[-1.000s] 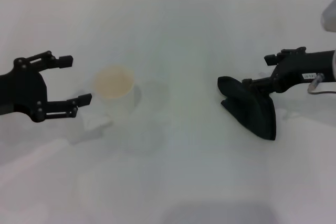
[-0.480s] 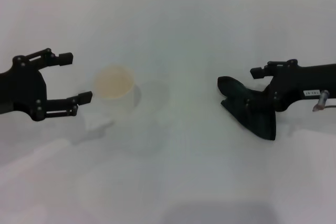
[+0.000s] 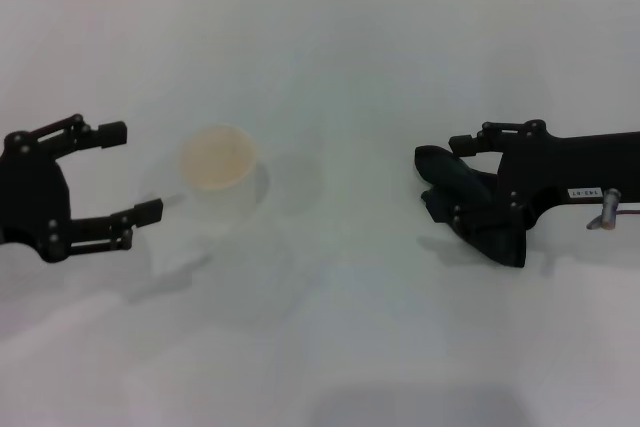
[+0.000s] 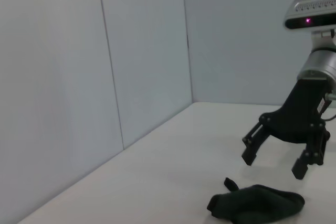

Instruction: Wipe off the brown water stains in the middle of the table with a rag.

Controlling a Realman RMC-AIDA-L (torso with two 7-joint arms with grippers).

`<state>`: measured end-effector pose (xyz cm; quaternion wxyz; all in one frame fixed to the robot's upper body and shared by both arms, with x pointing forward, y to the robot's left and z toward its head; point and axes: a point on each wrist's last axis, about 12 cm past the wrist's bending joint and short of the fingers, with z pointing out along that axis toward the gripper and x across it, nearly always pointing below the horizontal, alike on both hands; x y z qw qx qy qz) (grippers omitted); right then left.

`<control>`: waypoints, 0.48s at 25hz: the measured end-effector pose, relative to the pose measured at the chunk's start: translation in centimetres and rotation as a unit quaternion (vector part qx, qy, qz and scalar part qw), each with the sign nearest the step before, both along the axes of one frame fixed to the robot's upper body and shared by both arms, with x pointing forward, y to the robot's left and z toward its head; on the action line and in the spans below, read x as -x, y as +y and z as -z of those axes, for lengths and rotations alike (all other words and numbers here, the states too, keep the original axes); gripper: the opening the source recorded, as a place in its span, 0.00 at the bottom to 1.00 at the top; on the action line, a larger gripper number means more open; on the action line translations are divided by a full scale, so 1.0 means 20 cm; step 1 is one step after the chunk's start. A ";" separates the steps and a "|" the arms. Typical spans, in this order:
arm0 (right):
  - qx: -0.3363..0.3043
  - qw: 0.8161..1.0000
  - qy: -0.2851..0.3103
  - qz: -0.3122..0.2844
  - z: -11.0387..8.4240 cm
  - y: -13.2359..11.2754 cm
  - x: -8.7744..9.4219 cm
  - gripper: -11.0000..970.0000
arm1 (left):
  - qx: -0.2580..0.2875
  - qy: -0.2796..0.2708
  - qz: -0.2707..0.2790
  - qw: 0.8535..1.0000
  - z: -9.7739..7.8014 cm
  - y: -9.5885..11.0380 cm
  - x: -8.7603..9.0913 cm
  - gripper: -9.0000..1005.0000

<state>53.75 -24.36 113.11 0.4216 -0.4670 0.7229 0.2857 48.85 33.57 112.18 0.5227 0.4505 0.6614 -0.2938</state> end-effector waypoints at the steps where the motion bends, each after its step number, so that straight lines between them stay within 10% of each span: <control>1: -0.002 1.000 -0.004 -0.001 0.01 0.00 0.00 0.90 | -0.001 0.001 0.000 1.000 0.00 0.00 0.01 0.89; 12: -0.054 0.998 -0.026 0.029 0.02 -0.06 -0.04 0.90 | 0.001 0.007 -0.001 1.000 0.02 0.01 0.04 0.89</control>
